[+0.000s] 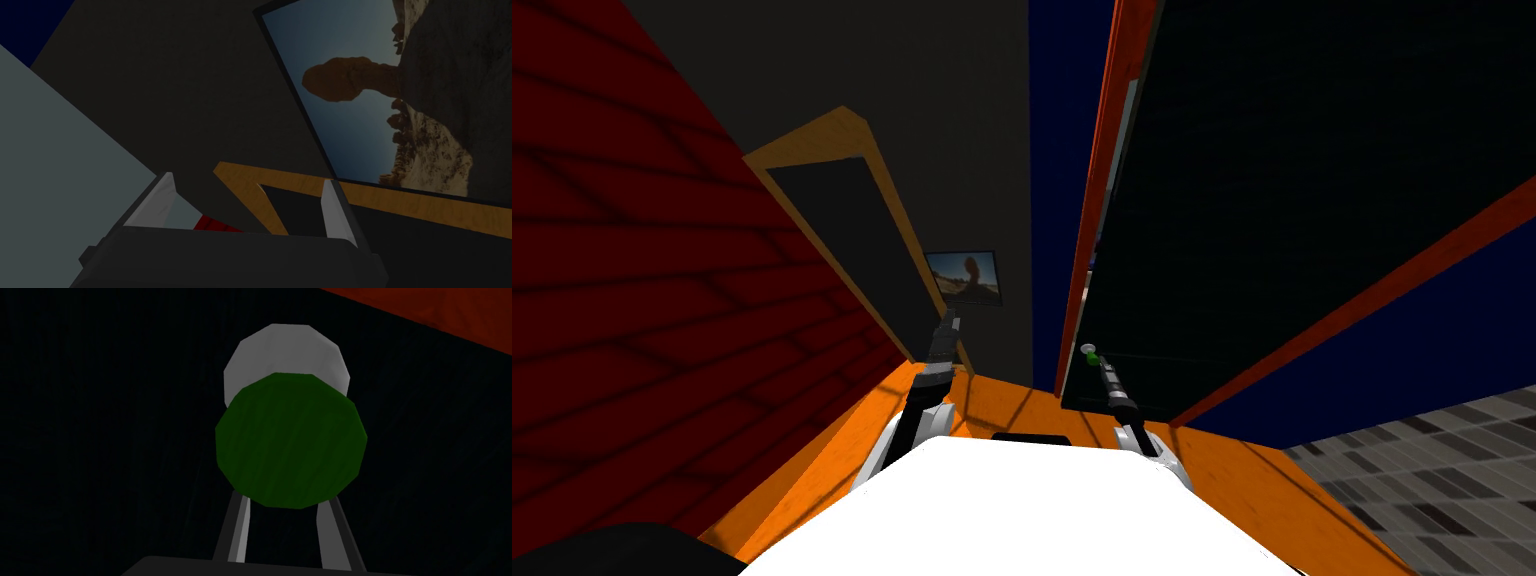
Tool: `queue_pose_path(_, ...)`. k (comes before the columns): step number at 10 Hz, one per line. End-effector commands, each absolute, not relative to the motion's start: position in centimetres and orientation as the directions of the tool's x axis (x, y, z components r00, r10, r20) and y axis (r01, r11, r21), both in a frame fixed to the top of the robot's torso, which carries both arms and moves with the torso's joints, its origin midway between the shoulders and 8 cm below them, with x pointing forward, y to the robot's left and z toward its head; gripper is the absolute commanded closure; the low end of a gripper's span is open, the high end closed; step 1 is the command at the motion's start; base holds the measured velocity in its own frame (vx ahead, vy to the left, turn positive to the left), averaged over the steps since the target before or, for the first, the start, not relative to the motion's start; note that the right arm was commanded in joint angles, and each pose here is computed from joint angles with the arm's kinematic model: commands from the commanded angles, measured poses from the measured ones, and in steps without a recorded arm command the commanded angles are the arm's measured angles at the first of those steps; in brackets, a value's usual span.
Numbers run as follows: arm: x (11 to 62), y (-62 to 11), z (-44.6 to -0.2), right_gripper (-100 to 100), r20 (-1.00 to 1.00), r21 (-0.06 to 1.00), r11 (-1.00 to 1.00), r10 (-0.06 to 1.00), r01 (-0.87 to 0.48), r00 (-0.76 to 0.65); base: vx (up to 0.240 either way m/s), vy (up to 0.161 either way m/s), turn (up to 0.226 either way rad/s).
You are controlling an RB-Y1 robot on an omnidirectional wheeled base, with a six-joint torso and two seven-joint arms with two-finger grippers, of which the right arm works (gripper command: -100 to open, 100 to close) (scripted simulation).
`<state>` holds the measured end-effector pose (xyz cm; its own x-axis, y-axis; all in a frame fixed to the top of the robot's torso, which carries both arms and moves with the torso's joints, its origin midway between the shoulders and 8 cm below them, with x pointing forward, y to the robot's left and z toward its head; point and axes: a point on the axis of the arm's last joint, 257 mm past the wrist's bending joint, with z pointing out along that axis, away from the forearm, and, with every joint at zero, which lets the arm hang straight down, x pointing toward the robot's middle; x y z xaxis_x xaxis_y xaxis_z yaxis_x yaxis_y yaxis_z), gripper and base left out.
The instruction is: Pull the door open
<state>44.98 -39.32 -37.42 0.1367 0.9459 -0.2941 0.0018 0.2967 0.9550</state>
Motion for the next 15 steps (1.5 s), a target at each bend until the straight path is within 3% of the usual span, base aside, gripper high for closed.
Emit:
queue_pose_path(1,45.2,-38.2,-37.4,100,-0.225,0.973,0.229,0.966,-0.016,0.13,-0.065,-0.029,0.114)
queue_pose_path(15,44.1,-40.8,-37.4,100,0.198,0.979,-0.183,0.96,-0.091,0.197,-0.058,-0.029,0.113)
